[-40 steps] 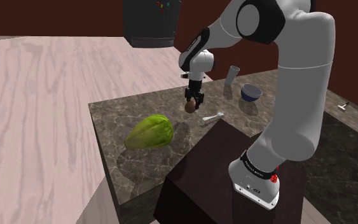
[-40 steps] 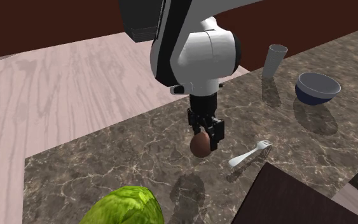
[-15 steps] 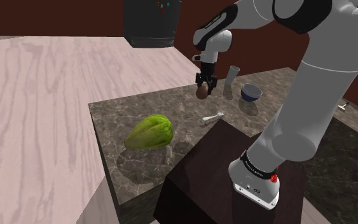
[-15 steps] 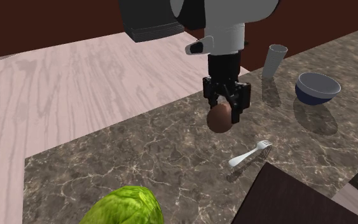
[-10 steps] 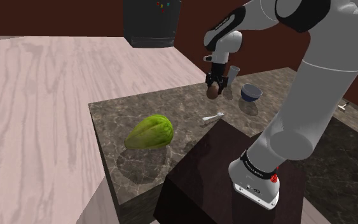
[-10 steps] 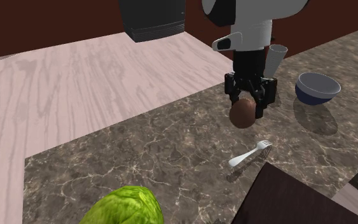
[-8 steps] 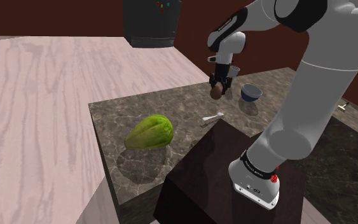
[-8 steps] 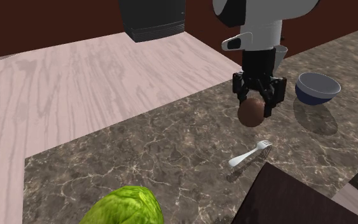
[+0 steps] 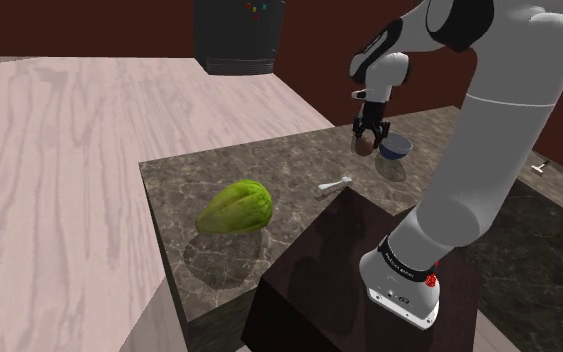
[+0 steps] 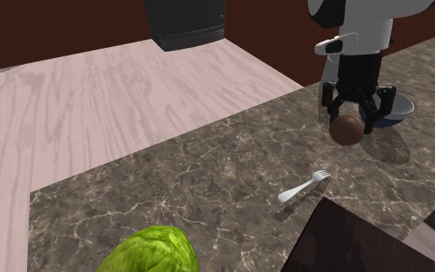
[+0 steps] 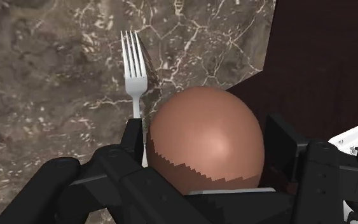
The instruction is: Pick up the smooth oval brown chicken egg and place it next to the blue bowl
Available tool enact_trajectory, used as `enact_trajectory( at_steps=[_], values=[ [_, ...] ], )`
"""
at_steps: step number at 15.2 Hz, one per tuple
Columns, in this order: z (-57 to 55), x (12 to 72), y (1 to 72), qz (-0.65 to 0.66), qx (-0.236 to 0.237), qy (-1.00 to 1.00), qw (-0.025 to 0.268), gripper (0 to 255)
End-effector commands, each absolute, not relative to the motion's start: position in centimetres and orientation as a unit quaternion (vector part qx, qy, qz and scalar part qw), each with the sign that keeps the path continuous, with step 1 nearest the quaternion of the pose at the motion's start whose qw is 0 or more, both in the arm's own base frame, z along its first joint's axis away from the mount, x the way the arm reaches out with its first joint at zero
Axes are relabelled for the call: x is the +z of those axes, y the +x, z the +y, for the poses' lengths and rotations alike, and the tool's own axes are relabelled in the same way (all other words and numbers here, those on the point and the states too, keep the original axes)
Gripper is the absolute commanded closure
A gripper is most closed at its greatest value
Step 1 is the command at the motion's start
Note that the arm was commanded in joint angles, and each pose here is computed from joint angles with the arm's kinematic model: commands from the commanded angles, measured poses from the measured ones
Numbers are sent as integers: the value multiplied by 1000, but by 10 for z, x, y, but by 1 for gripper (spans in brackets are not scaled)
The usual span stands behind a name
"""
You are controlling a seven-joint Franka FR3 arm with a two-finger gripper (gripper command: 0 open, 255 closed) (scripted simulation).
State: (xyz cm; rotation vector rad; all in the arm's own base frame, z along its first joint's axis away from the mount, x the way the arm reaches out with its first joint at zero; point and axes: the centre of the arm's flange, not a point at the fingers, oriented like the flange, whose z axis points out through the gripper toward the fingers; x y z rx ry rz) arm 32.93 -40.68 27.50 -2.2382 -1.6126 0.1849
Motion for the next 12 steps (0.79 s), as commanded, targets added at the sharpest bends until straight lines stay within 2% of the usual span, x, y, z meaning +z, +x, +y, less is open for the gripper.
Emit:
enact_trajectory(
  at_steps=[1, 12],
  values=[
    [-427, 276, 312, -573, 66, -795, 187, 255],
    [-543, 276, 224, -573, 66, -795, 187, 255]
  ],
)
